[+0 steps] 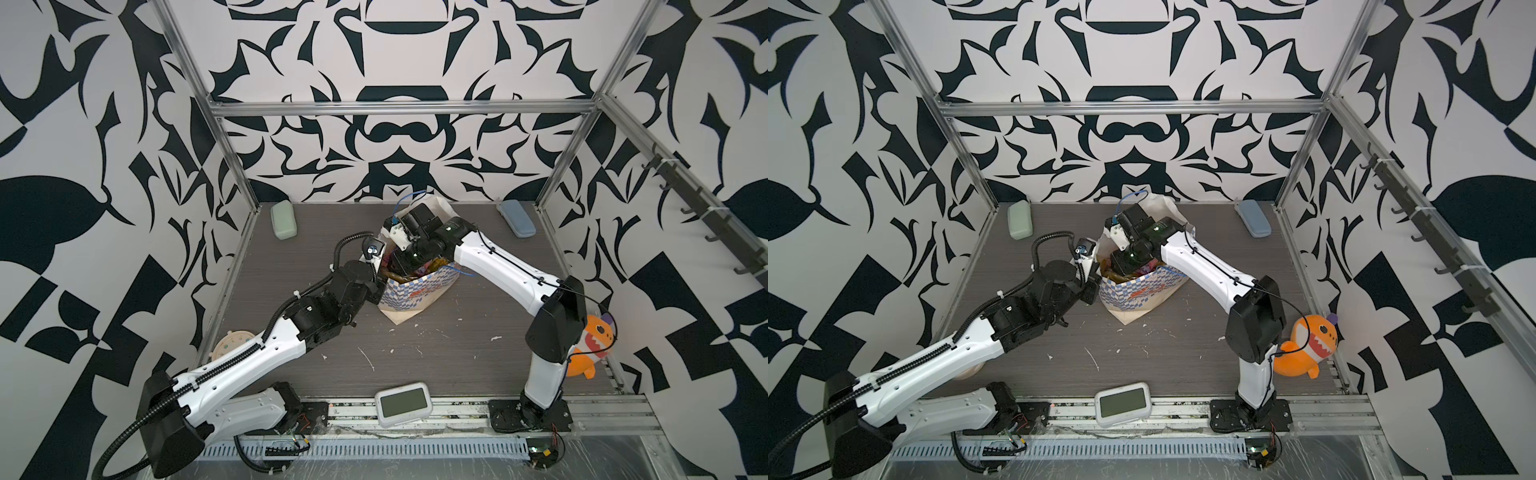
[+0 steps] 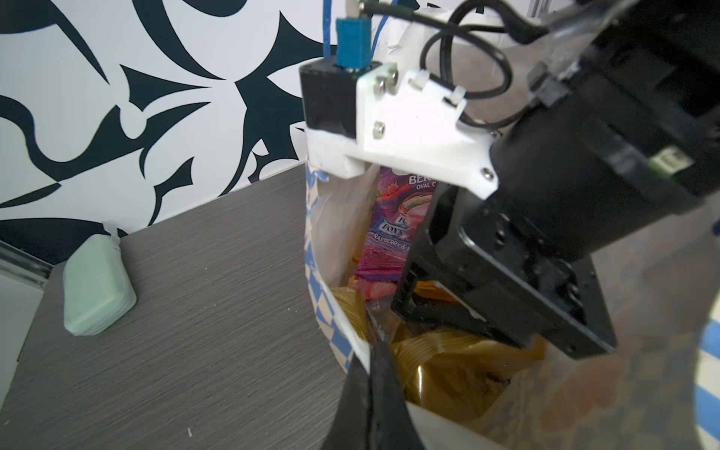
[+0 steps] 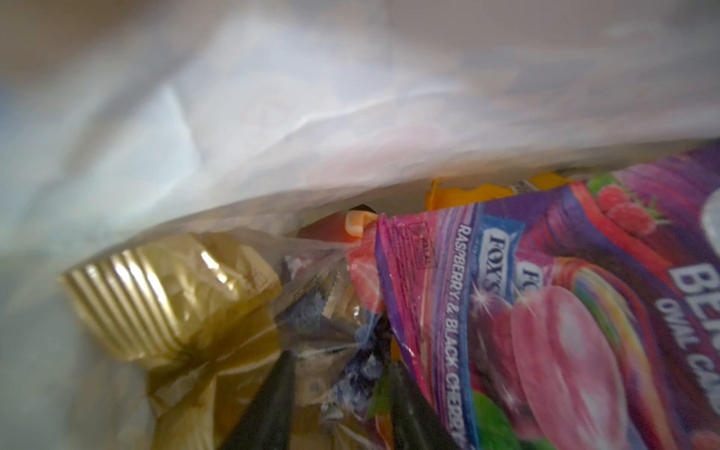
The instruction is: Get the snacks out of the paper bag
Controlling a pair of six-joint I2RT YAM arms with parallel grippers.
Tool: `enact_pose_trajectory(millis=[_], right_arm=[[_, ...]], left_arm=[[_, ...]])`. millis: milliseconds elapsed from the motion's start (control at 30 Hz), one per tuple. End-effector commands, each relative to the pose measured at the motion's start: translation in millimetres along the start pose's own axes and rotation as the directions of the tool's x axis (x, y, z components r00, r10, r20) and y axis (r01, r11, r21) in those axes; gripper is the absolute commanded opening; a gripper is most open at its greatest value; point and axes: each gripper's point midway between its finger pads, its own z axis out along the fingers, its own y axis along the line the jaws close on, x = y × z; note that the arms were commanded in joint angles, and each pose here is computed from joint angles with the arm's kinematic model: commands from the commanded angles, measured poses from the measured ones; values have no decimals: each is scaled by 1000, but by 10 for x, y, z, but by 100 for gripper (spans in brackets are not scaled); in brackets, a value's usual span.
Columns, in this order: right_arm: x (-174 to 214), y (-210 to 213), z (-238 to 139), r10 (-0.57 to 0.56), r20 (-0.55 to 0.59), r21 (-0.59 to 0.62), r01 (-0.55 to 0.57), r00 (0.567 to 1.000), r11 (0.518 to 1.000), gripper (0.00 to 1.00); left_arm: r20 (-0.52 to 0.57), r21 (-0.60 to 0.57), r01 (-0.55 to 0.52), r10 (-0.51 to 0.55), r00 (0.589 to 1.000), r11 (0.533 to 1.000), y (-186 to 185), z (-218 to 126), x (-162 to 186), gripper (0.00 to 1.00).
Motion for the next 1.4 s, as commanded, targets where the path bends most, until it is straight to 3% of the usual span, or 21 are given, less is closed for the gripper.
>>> enact_pose_trajectory(millis=[0, 133, 233, 833, 1133, 1200, 1367], right_arm=[[44, 132, 0, -28, -44, -29, 27, 999, 999, 23], [19, 155, 6, -30, -43, -26, 29, 999, 999, 6], [-88, 160, -83, -30, -3, -14, 30, 1000, 999, 0], [-774, 318, -812, -42, 225, 10, 41, 973, 999, 0], [-749, 368, -899, -55, 189, -2, 57, 980, 998, 0], [-674, 374, -884, -50, 140, -5, 51, 989, 999, 25], [-355, 344, -676, -44, -1, -12, 44, 999, 999, 64]], left_arm=[[109, -30, 41, -37, 993, 999, 82, -40, -242, 0], [104, -56, 51, -45, 994, 997, 154, -17, -202, 0], [109, -69, 61, -53, 993, 996, 201, -10, -188, 0], [148, -100, 60, -44, 988, 993, 433, -1, -351, 0], [152, -99, 65, -50, 987, 993, 450, -19, -348, 0], [155, -97, 65, -50, 987, 993, 451, -35, -353, 0], [165, -76, 63, -50, 985, 995, 428, -73, -386, 0]])
